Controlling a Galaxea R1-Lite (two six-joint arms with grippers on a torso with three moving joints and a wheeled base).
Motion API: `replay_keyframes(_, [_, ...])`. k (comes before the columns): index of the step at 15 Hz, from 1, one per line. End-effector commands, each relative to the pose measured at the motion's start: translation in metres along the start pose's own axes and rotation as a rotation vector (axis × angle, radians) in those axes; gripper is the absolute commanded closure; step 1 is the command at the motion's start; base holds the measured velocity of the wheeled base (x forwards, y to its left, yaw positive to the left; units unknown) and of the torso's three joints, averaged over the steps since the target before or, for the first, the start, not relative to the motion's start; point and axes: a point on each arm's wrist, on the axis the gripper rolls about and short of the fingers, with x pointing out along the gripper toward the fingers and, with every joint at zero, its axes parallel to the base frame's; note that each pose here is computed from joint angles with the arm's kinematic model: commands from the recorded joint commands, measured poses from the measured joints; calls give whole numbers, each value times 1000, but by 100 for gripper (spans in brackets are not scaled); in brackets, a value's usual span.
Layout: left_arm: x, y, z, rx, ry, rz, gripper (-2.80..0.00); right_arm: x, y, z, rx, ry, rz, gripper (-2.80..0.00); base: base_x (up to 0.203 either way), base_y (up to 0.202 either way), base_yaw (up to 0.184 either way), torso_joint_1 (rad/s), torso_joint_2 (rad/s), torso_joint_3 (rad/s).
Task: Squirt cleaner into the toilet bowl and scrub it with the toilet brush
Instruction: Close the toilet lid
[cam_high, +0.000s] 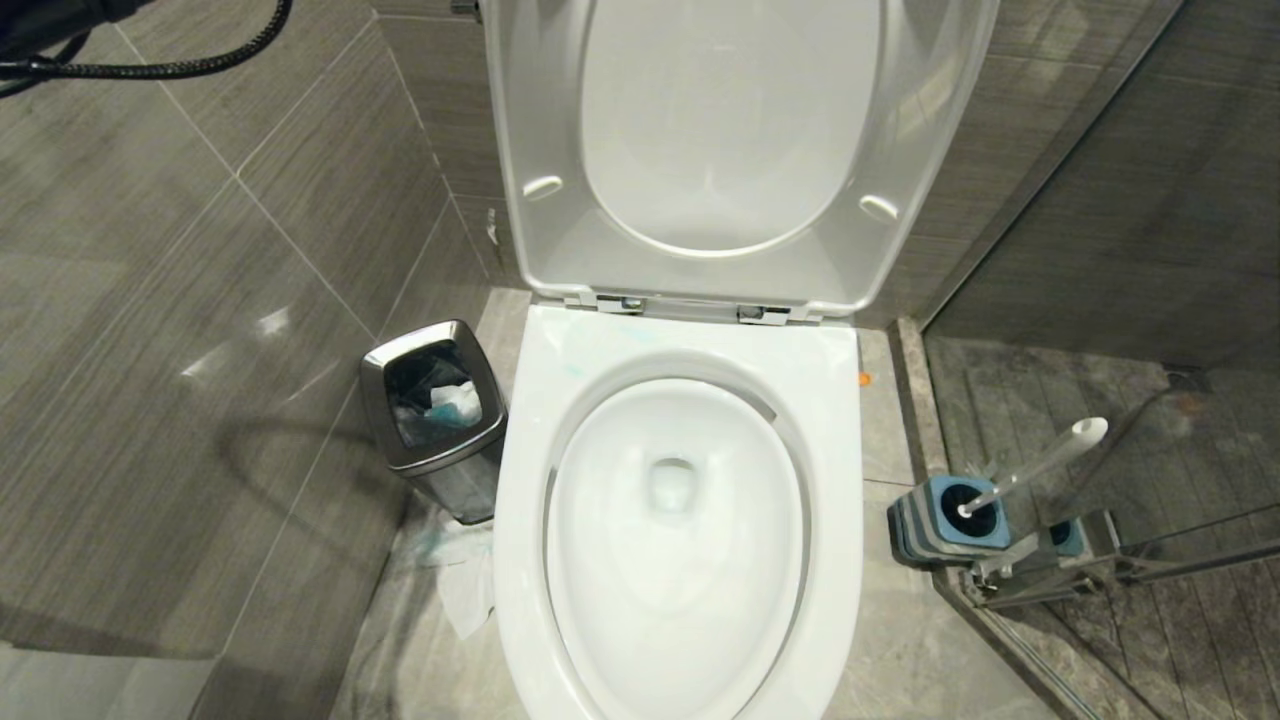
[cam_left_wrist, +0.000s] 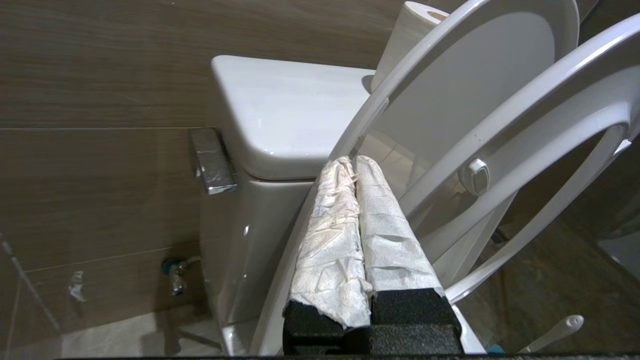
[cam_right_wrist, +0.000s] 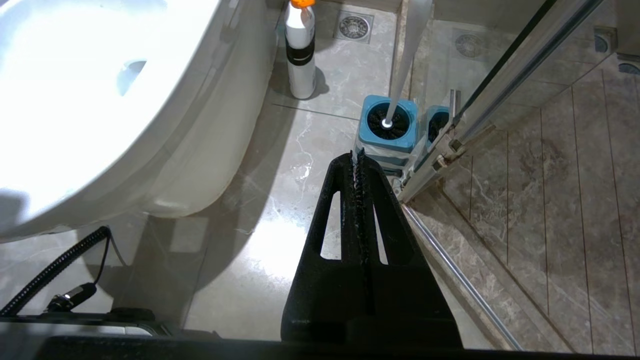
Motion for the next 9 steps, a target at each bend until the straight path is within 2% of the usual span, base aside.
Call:
replay_keyframes(1, [15, -4, -16, -23, -3, -38, 0, 0, 0, 0, 0, 2, 0, 0, 0, 0, 0, 0, 0, 0])
replay_keyframes(5, [32, -21, -27, -69, -41, -112, 0, 0, 0, 0, 0, 0, 0, 0, 0, 0, 0, 0, 0, 0])
replay_keyframes(9, [40, -28, -39, -93, -23, -139, 0, 0, 0, 0, 0, 2, 0, 0, 0, 0, 0, 0, 0, 0])
